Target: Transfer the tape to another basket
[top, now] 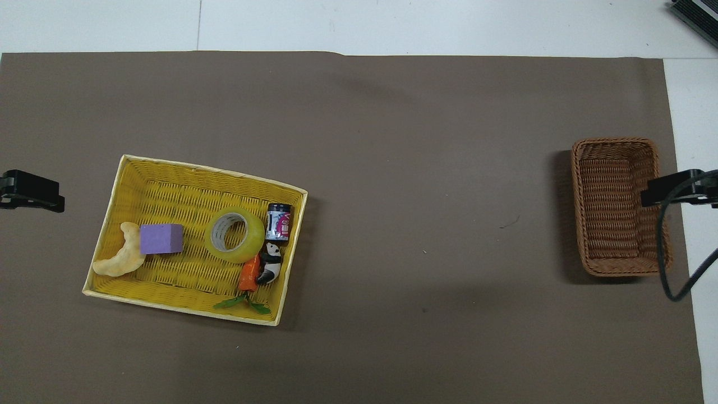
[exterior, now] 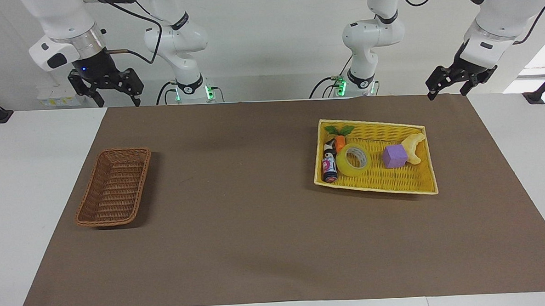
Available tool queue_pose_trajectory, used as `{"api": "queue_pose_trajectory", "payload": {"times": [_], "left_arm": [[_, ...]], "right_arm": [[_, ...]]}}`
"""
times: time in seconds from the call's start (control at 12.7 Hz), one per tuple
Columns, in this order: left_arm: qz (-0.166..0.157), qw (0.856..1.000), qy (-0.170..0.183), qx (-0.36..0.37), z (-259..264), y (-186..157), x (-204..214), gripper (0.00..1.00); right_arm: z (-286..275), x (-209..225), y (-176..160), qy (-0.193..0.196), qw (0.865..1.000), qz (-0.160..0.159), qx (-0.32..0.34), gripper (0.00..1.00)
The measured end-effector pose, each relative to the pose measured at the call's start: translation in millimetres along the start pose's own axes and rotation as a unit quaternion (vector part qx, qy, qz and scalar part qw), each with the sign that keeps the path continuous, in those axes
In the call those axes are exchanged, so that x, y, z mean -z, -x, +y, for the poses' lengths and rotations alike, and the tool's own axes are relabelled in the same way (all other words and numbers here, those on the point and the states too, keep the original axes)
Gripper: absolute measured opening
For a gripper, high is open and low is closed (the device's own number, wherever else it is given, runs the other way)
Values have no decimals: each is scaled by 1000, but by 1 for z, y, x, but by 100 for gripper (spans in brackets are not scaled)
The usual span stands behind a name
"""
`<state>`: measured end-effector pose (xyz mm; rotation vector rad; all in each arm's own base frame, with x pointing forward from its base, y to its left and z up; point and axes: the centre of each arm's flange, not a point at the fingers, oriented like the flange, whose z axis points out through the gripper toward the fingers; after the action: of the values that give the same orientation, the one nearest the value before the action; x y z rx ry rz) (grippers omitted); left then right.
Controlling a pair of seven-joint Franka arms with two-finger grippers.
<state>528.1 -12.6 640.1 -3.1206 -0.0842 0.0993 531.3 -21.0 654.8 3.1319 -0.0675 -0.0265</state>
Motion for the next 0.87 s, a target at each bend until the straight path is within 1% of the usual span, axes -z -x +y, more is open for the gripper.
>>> {"api": "queue_pose_trajectory", "payload": {"times": [0.87], "left_arm": [[-1,1000,0,14,-2,3,2,100]], "right_arm": [[0,0,0,0,1000,0,0,100]]}}
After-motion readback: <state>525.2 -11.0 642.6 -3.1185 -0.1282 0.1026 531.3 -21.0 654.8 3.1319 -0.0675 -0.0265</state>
